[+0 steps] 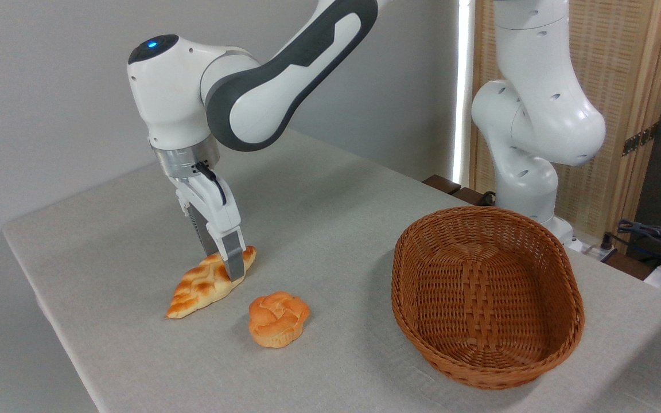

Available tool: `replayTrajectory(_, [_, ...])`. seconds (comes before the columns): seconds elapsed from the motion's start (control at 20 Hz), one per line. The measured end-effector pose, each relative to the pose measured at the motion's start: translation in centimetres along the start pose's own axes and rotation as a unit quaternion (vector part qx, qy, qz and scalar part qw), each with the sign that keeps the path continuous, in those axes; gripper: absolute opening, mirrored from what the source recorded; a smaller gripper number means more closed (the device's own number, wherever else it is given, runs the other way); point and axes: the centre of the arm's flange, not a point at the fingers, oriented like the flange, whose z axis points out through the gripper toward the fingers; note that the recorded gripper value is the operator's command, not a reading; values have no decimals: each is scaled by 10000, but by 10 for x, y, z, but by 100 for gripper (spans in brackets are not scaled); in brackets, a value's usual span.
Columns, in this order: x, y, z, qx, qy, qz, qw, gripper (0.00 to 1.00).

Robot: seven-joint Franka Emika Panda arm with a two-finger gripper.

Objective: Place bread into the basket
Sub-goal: 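Close the gripper on the braided loaf's end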

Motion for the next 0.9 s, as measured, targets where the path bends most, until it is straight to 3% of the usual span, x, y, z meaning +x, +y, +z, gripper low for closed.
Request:
replayTrajectory(0.35, [-1,0,1,-20,-37,162,9999,100])
replayTrajectory(0.6, [-5,0,4,-12,-230,237,9995,100])
replayTrajectory(0.9, [-5,-1,3,14,-202,-178,9996,100])
